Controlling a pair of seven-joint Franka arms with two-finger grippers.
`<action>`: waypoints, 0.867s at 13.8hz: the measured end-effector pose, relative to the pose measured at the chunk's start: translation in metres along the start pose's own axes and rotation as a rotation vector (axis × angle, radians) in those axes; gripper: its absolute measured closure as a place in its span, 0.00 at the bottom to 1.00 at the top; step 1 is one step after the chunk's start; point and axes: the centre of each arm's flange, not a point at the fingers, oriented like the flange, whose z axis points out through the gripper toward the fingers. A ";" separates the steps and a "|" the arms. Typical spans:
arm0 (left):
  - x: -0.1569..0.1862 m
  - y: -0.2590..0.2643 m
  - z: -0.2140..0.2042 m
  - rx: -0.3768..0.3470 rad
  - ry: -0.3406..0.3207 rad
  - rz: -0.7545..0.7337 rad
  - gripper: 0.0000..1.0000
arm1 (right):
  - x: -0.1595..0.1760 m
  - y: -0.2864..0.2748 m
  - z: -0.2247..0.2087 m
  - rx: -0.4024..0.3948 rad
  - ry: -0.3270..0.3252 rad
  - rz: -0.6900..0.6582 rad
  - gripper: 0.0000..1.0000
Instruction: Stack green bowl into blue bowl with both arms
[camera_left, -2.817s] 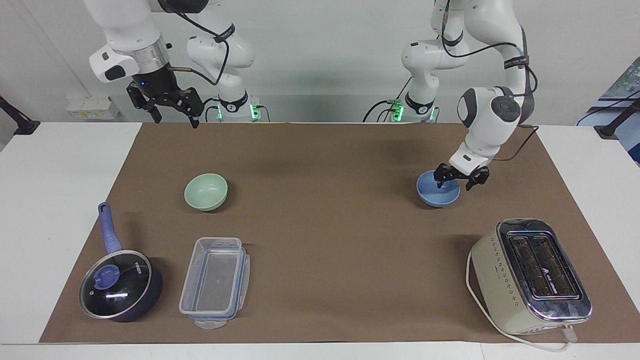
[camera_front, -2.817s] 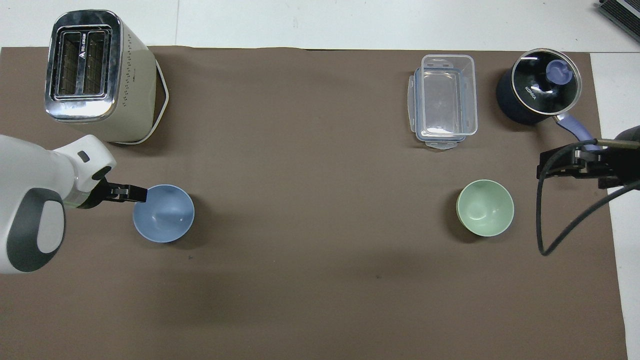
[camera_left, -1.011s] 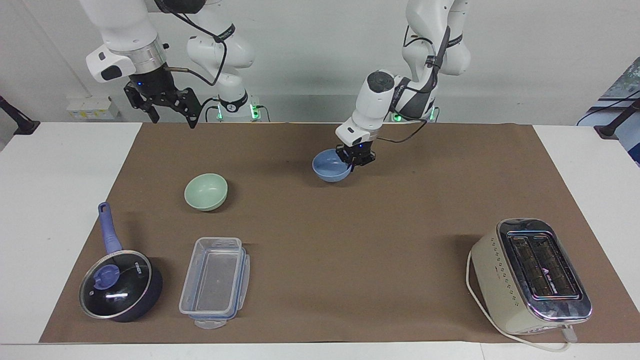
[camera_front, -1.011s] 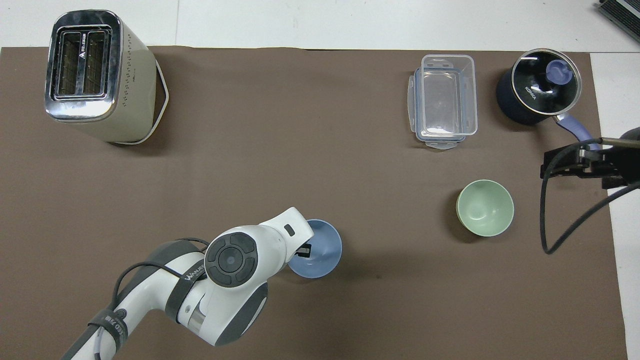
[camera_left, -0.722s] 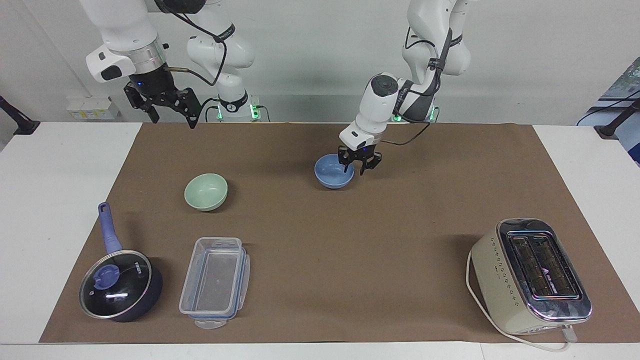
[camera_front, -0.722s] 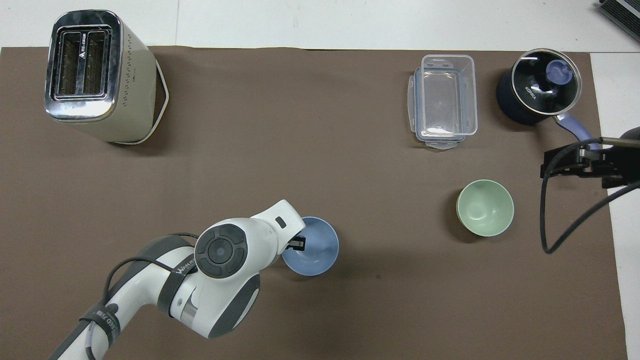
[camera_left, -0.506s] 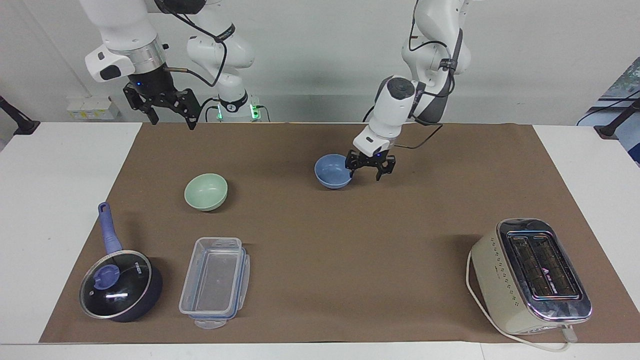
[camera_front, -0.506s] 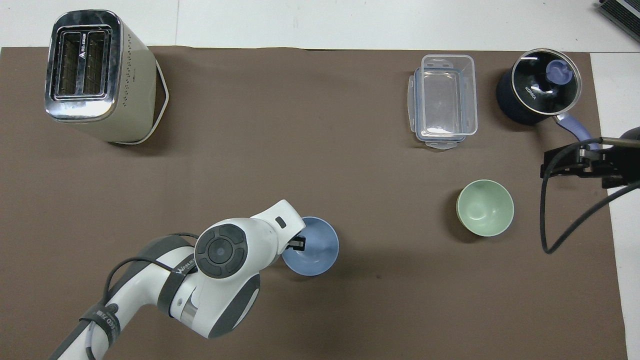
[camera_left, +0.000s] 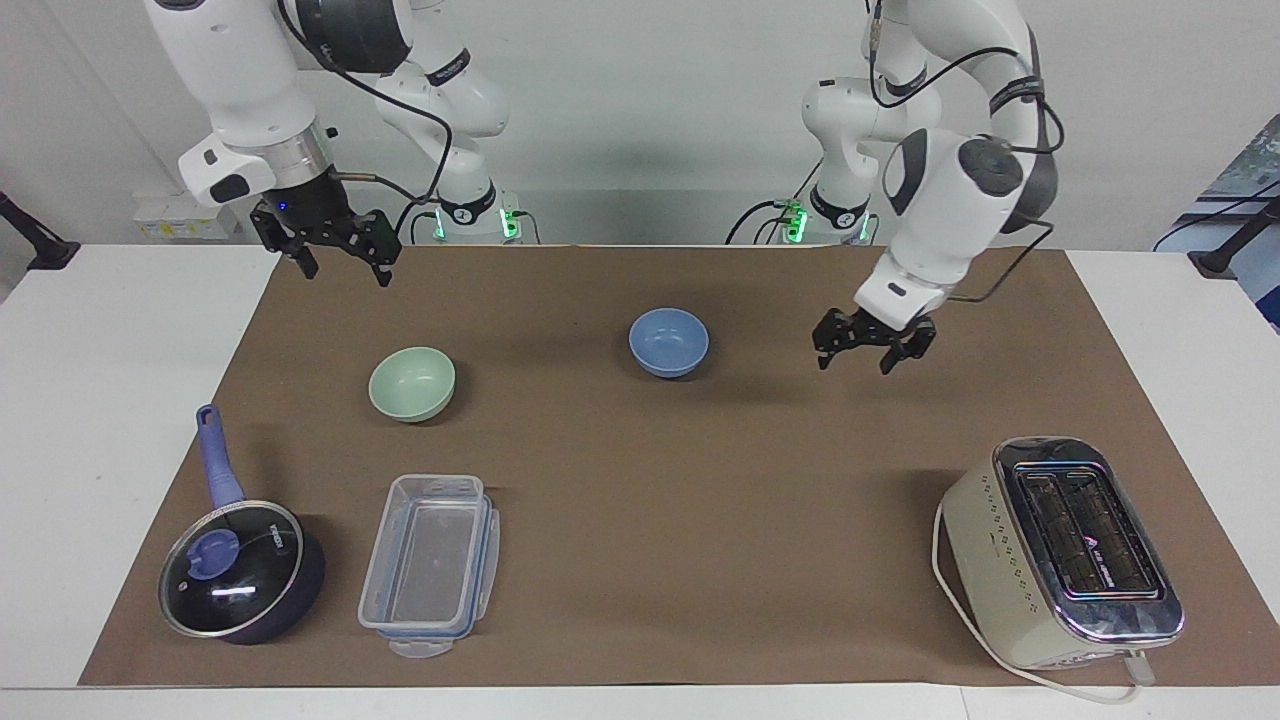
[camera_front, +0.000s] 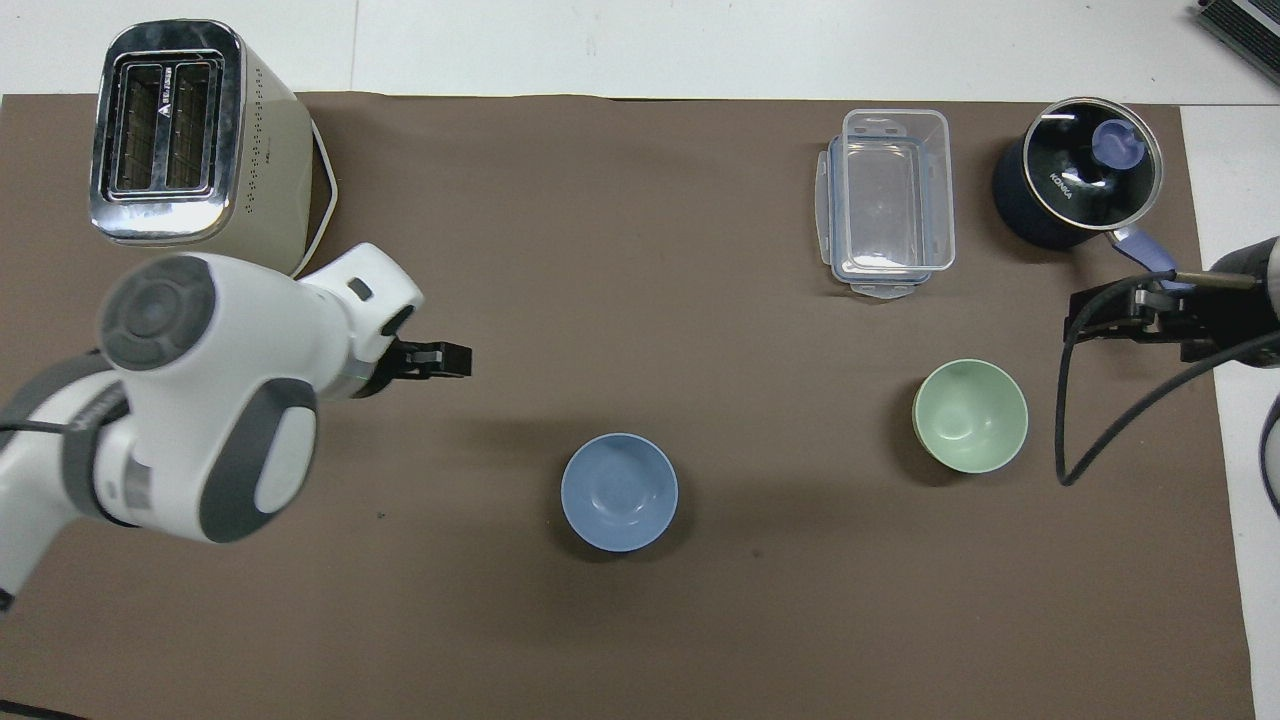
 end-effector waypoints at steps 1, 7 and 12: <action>0.004 -0.023 -0.013 0.021 -0.004 0.014 0.00 | 0.002 0.011 0.016 0.000 -0.004 -0.014 0.00; 0.004 -0.050 -0.100 0.132 -0.057 0.045 0.00 | -0.005 0.033 0.126 0.000 -0.033 -0.046 0.00; 0.002 -0.047 -0.113 0.132 -0.070 0.045 0.00 | -0.027 0.047 0.216 0.005 -0.029 -0.029 0.00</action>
